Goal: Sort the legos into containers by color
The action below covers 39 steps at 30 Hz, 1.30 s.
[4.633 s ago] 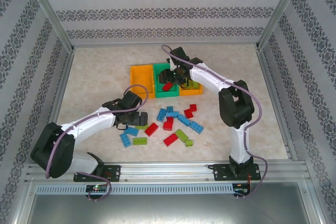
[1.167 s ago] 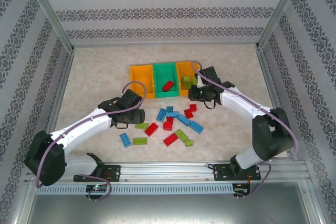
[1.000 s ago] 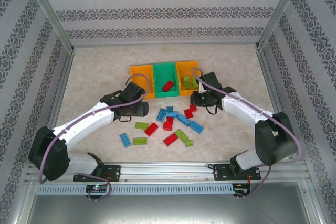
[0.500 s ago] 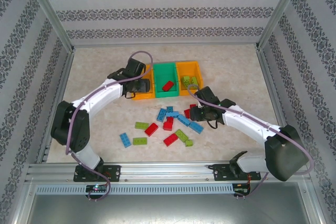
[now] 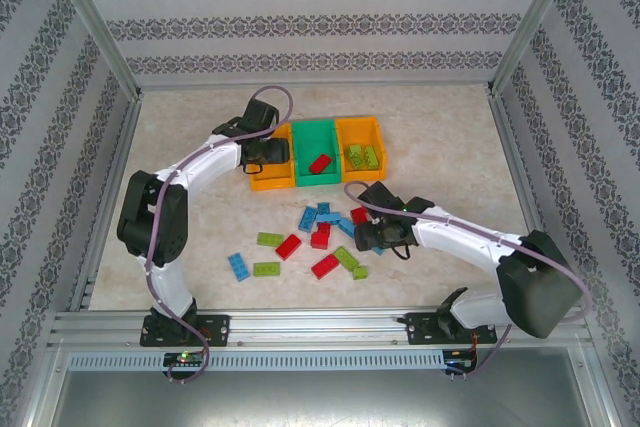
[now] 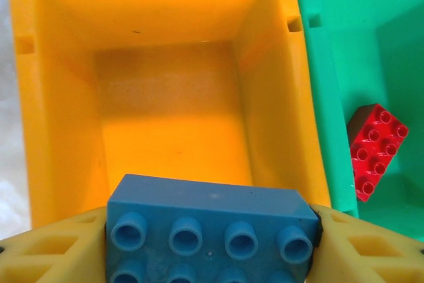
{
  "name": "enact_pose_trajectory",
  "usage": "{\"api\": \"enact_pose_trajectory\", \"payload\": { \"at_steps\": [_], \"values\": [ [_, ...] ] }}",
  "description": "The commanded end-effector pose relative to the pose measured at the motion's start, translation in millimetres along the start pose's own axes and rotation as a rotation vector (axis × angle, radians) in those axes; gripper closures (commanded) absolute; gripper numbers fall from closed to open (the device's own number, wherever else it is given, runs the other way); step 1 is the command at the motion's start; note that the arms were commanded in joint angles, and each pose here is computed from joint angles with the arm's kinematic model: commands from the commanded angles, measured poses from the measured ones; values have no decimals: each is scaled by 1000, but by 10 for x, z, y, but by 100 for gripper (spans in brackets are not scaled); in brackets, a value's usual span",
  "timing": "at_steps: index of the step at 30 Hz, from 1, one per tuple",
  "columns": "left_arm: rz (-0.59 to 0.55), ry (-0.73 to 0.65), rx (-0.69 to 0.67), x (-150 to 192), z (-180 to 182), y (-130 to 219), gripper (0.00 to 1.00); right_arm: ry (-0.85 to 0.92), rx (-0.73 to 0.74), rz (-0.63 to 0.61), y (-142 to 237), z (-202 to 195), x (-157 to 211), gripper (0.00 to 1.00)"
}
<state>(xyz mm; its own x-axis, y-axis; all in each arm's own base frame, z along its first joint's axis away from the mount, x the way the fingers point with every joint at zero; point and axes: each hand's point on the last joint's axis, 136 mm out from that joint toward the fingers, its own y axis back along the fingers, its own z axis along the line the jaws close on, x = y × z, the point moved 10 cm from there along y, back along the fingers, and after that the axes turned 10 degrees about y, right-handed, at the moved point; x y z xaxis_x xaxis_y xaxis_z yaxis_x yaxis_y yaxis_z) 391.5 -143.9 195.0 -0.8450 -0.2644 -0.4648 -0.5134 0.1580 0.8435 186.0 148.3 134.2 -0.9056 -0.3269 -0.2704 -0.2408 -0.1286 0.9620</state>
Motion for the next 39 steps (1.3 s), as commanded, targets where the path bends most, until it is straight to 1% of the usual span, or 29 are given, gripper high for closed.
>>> {"api": "enact_pose_trajectory", "payload": {
  "at_steps": [1, 9, 12, 14, 18, 22, 24, 27, 30, 34, 37, 39],
  "values": [
    [-8, 30, 50, -99, -51, 47, 35, 46, 72, 47, -19, 15, -24, 29],
    [-15, 58, 141, -82, -95, 261, 15, 130, 126, 105, -166, 104, -123, 29],
    [-18, 60, 170, -78, -104, 368, 4, 151, 129, 126, -218, 132, -138, 31],
    [-30, 64, 177, -85, -102, 445, 0, 147, 135, 145, -251, 129, -122, 34],
    [-51, 76, 211, -75, -105, 579, 0, 141, 131, 172, -290, 133, -85, 44],
    [-77, 86, 254, -16, -83, 671, 0, 145, 160, 190, -284, 135, -55, 64],
    [-96, 88, 261, 28, -47, 705, 0, 148, 185, 176, -236, 141, -56, 69],
    [-124, 95, 244, 121, 40, 742, 1, 142, 179, 128, -106, 162, -84, 75],
    [-126, 109, 228, 221, 150, 778, 1, 122, 136, 36, 74, 190, -167, 79],
    [-91, 140, 173, 361, 394, 790, 1, 107, -30, -154, 340, 347, -415, 82],
    [-77, 166, 127, 507, 552, 805, 1, 130, -147, -281, 557, 517, -719, 81],
    [-62, 177, 101, 607, 620, 819, 1, 155, -212, -335, 654, 652, -956, 81]
  ]
}}
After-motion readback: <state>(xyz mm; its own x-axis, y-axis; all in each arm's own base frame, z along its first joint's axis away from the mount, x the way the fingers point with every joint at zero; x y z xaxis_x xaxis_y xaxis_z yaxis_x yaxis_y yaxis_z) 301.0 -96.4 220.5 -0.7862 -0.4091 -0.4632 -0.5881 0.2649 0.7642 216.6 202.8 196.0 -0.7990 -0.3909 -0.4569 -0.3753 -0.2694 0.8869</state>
